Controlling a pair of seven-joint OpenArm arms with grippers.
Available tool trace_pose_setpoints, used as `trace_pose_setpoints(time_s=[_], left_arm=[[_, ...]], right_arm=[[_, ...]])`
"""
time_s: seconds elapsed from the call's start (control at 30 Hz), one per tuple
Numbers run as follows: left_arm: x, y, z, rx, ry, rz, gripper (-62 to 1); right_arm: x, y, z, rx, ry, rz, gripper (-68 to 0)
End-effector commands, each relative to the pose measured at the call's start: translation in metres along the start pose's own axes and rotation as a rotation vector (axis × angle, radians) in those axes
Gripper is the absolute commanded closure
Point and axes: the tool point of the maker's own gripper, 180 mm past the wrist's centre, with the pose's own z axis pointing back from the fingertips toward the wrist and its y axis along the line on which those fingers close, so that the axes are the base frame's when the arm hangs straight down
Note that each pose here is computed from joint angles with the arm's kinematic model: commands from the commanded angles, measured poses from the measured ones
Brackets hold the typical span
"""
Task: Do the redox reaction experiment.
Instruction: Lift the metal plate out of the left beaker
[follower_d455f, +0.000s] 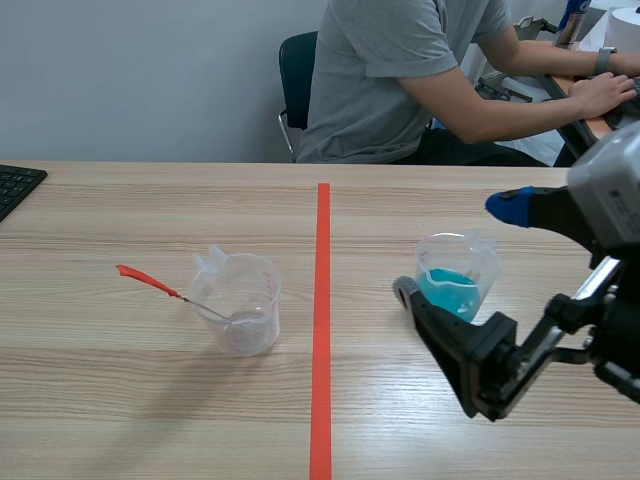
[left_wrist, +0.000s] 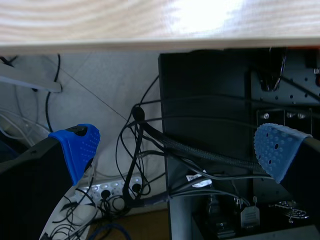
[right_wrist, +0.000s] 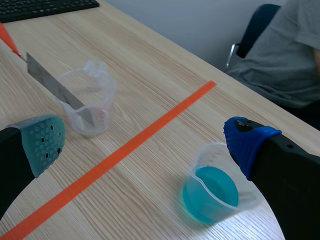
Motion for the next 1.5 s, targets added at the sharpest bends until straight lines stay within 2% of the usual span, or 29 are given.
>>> trace_pose_setpoints(time_s=[0.0, 0.13, 0.53, 0.9, 1.13, 1.47], left_arm=[[0.006, -0.003, -0.003, -0.009, -0.023, 0.004, -62.3], [-0.001, -0.002, -0.009, -0.007, -0.013, 0.013, -62.3], [-0.010, 0.001, -0.013, 0.002, 0.006, 0.023, -62.3], [-0.010, 0.001, -0.013, 0.002, 0.006, 0.023, -62.3], [-0.010, 0.001, -0.013, 0.002, 0.006, 0.023, -62.3], [-0.010, 0.002, -0.013, 0.002, 0.007, 0.022, -62.3]], right_arm=[[0.015, 0.004, -0.007, 0.019, -0.052, 0.022, -67.9], [0.023, 0.026, -0.022, 0.084, -0.090, 0.032, -67.9], [0.052, 0.086, -0.062, 0.194, -0.192, 0.091, -67.9], [0.043, 0.130, -0.107, 0.247, -0.196, 0.133, -67.9], [0.038, 0.139, -0.131, 0.221, -0.193, 0.174, -67.9], [0.033, 0.133, -0.155, 0.173, -0.171, 0.169, -67.9]])
